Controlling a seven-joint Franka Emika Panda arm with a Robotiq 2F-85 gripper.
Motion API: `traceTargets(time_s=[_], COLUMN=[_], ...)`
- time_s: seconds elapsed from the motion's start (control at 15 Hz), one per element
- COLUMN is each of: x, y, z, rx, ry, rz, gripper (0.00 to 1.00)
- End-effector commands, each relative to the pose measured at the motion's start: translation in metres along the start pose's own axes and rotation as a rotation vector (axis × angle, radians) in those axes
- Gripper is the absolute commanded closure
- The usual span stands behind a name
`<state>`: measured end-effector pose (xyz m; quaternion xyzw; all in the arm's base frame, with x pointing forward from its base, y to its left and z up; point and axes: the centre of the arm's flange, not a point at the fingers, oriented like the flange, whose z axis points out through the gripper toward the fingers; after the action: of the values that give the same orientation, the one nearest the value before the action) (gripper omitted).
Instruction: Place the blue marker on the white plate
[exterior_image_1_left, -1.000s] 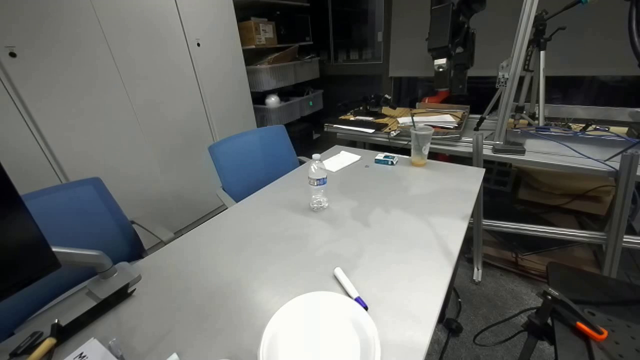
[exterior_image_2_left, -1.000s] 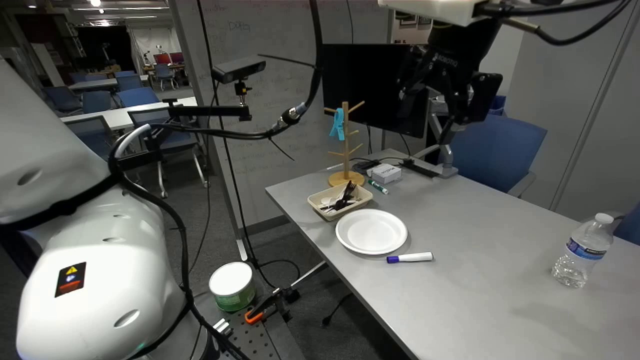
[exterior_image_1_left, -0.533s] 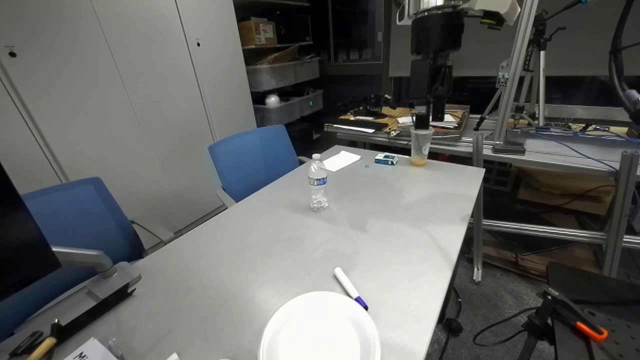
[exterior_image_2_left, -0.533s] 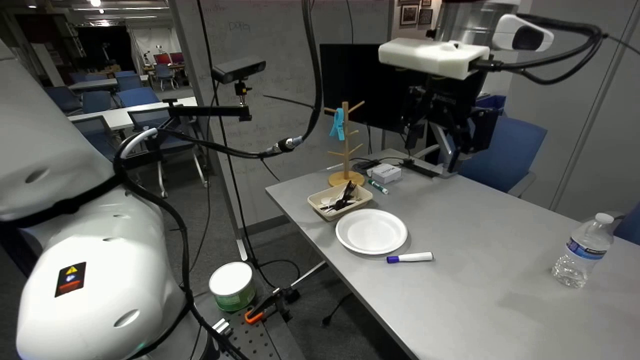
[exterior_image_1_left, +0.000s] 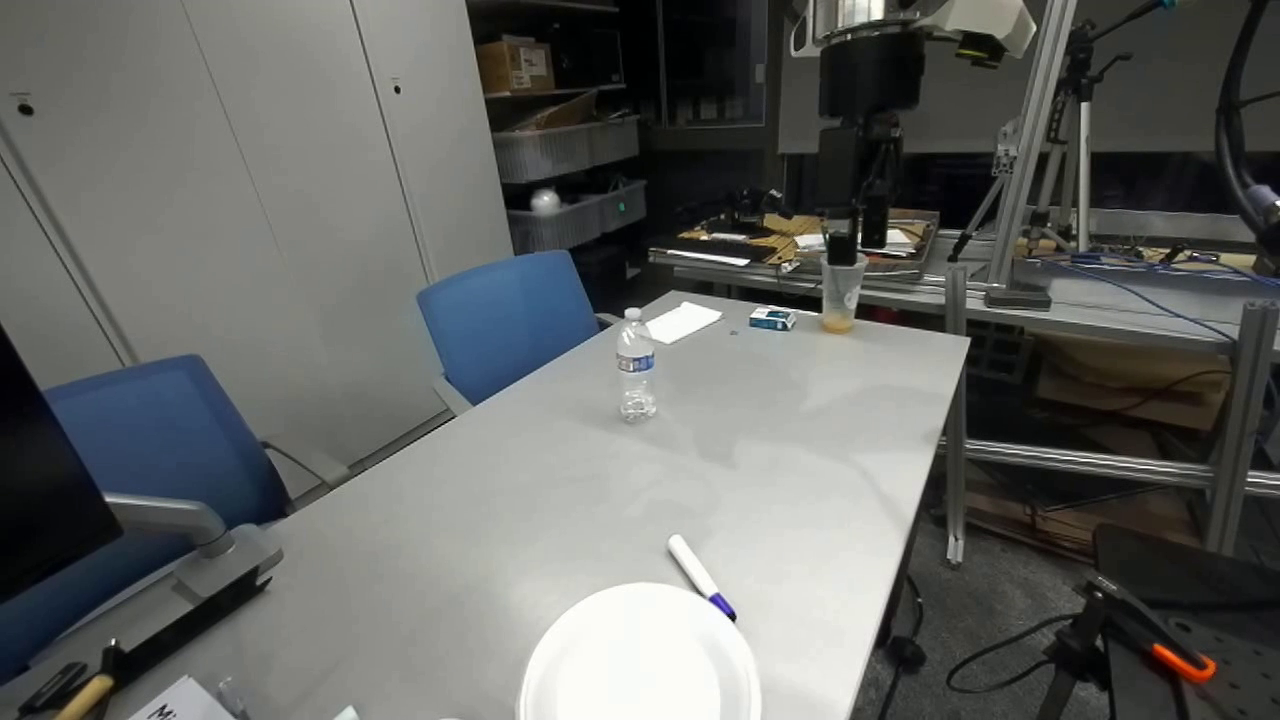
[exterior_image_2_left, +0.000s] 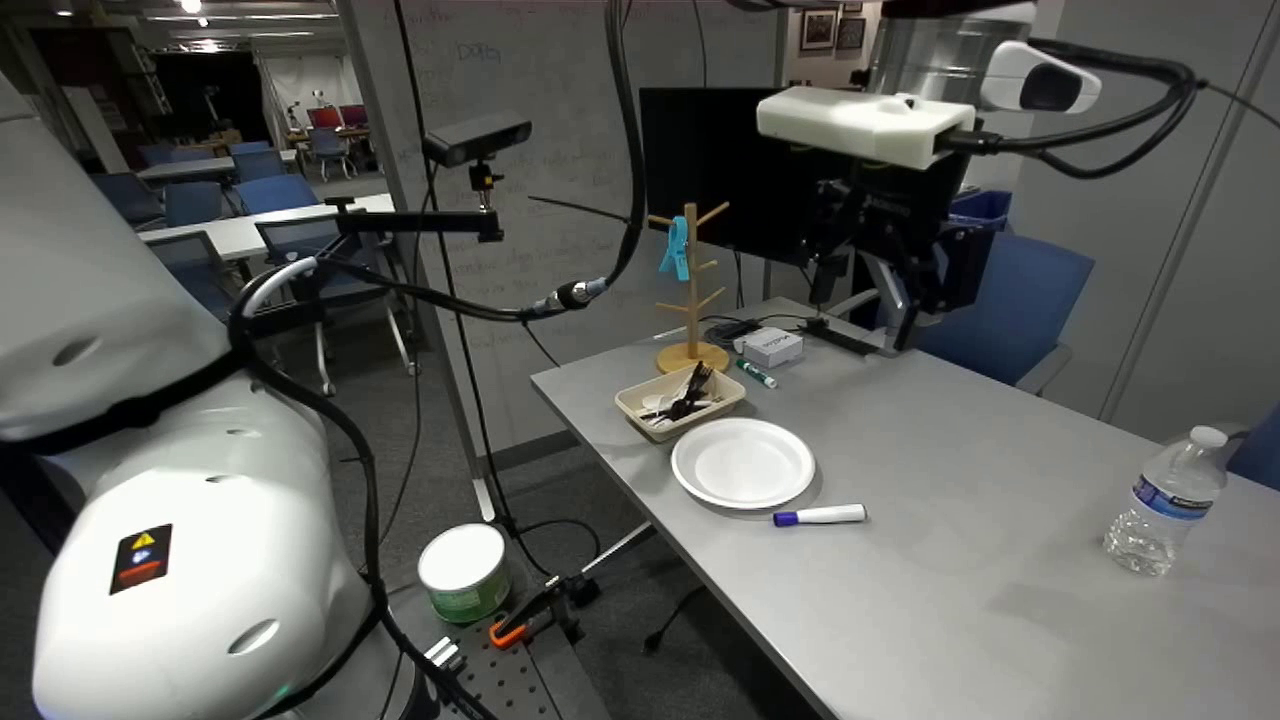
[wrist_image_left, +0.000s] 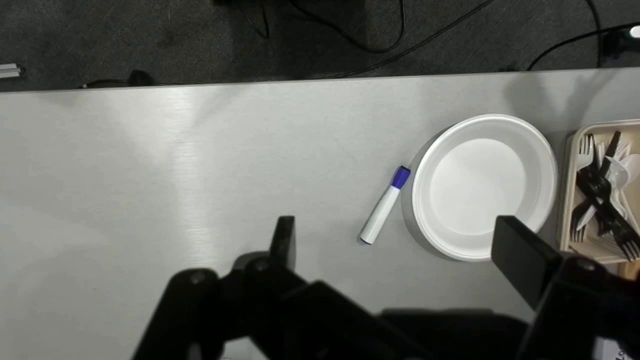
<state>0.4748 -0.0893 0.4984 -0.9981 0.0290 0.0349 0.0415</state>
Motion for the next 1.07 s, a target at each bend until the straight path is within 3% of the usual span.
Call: traceTargets(time_s=[0.0, 0.53, 1.0], x=[0.012, 0.065, 0.111], y=[-0.013, -0.05, -0.035], z=[0.013, 0.098, 0.182], rx=[-0.022, -0.002, 0.024], ry=[0.039, 0.047, 0.092], rz=[0.031, 0.153, 0.274], gripper=[0.0, 0.0, 0.0])
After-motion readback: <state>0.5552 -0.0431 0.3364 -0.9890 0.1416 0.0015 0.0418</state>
